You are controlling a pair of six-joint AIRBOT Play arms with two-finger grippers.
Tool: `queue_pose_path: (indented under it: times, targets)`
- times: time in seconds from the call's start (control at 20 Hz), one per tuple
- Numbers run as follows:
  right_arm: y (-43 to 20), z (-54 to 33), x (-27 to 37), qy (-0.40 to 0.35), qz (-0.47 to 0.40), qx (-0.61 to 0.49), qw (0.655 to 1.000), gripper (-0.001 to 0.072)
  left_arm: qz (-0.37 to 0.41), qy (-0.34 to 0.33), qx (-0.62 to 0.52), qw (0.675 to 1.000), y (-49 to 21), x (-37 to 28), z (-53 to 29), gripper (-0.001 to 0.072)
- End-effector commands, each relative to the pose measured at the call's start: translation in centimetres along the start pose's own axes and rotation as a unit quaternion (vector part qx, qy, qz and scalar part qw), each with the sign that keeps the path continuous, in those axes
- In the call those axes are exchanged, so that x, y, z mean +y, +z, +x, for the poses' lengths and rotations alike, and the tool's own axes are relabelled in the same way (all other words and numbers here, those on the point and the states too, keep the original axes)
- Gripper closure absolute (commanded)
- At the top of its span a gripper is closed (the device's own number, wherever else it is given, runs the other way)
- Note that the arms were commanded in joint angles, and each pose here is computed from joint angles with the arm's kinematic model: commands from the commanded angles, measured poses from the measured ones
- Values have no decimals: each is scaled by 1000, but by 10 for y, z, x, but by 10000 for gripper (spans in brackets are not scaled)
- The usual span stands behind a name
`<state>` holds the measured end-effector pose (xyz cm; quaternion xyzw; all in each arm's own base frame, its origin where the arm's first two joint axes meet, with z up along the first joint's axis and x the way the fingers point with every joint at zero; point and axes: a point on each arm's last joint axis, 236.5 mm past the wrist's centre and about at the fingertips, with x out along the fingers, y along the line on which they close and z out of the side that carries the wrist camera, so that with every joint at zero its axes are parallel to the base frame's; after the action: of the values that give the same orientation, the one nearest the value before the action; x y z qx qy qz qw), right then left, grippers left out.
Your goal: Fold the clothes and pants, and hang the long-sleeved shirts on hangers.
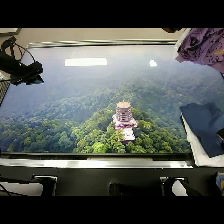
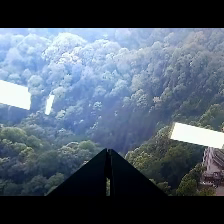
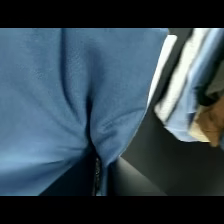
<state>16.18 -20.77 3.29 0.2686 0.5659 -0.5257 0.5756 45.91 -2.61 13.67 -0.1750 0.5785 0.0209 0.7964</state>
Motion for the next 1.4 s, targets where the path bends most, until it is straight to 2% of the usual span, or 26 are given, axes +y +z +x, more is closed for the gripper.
queue_pose_path:
  times: [0.0, 0.45, 0.5, 0.6, 0.7, 0.8, 0.9, 1.0, 1.15, 1.2, 1.35]
  targets:
    - [-3, 4, -12, -27, -3, 4, 1000, 648, 0, 0, 0, 1000, 0, 0, 0, 692]
    - [-12, 4, -20, -45, 3, 23, 999, 641, 0, 0, 0, 1000, 0, 0, 0, 692]
    - [-12, 4, -22, -48, 2, 22, 999, 603, 0, 0, 0, 1000, 0, 0, 0, 692]
    - [-10, 3, -25, -55, -1, 18, 998, 263, 0, 0, 0, 1000, 0, 0, 0, 692]
    - [1, 1, -16, -34, -35, -1, 999, 239, 2, 0, 0, 1000, 0, 0, 0, 692]
    - [25, -17, 13, 33, -71, -47, 996, 245, 3, 0, 0, 1000, 0, 0, 0, 692]
    - [50, -62, 76, 180, -107, -113, 971, 462, 31, -1, -1, 1000, -1, -1, -1, 692]
    - [55, -130, 148, 322, -166, -188, 913, 601, 77, -3, -7, 997, -1, -4, -8, 692]
    - [-6, -201, 227, 413, -289, -244, 828, 611, 100, -6, -23, 995, -2, -7, -23, 693]
    - [-38, -212, 247, 425, -332, -247, 805, 675, 114, -7, -28, 993, -4, -11, -27, 693]
    - [-125, -221, 286, 432, -445, -232, 749, 685, 159, -8, -33, 987, -26, -18, -33, 694]
